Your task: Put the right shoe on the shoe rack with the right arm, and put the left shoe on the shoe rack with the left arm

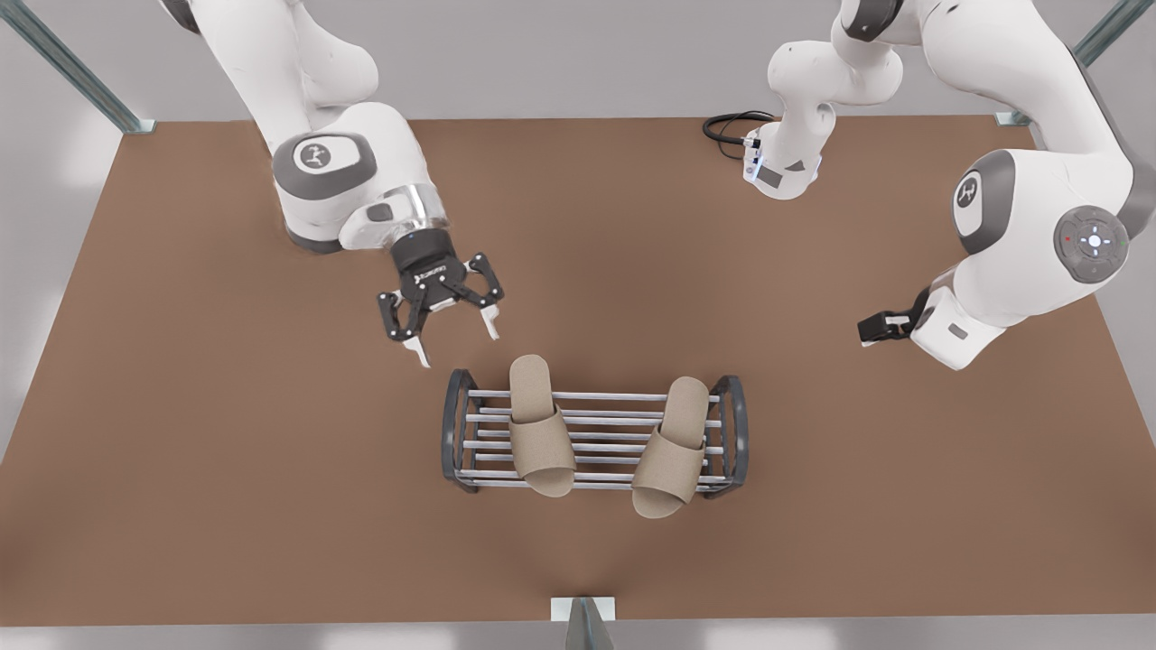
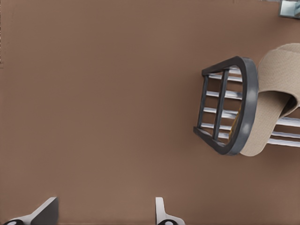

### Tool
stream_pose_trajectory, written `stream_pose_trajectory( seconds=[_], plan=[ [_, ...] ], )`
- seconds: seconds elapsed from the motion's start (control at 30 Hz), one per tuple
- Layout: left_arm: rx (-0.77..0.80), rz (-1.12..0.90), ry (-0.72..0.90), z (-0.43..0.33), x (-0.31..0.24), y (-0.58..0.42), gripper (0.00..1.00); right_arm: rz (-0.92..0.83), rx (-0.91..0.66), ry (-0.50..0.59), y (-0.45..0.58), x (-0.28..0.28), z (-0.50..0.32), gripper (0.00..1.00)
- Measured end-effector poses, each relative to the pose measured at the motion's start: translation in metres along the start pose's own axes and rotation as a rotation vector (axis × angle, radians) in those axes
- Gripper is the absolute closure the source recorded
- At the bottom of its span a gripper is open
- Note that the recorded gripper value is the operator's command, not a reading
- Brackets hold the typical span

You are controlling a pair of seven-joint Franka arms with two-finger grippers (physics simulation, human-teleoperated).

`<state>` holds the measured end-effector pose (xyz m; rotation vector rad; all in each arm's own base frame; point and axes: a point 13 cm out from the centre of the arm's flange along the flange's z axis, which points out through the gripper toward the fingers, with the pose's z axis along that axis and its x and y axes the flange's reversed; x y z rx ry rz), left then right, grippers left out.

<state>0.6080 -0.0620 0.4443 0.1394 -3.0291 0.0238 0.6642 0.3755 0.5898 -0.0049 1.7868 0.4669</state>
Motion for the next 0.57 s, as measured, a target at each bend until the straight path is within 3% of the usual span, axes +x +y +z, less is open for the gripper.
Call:
stream_pose_trajectory(
  seconds=[0.03, 0.1, 0.17, 0.23, 0.33, 0.43, 0.57],
  plan=[
    [-0.001, -0.010, 0.000, 0.000, 0.000, 0.000, 0.00, 0.253, 0.135, -0.025, -0.039, -0.051, 0.008, 0.00],
    [-0.002, -0.027, 0.001, 0.000, 0.000, 0.001, 0.00, 0.646, 0.576, -0.058, -0.260, -0.128, -0.013, 0.00],
    [-0.003, -0.041, 0.001, 0.000, 0.000, 0.000, 0.00, 0.906, 0.975, 0.010, -0.469, -0.125, -0.107, 0.00],
    [-0.004, -0.055, 0.002, 0.001, 0.000, 0.000, 0.00, 1.044, 1.178, 0.160, -0.567, -0.091, -0.188, 0.00],
    [-0.005, -0.073, 0.004, 0.002, 0.000, 0.000, 0.00, 1.024, 1.200, 0.501, -0.554, -0.022, -0.201, 0.00],
    [-0.006, -0.088, 0.004, 0.002, -0.001, 0.000, 0.00, 0.818, 1.048, 0.834, -0.469, 0.047, -0.116, 0.00],
    [-0.003, -0.099, -0.001, 0.001, -0.002, -0.004, 0.00, 0.683, 0.924, 1.042, -0.447, 0.083, -0.105, 0.00]
  ],
)
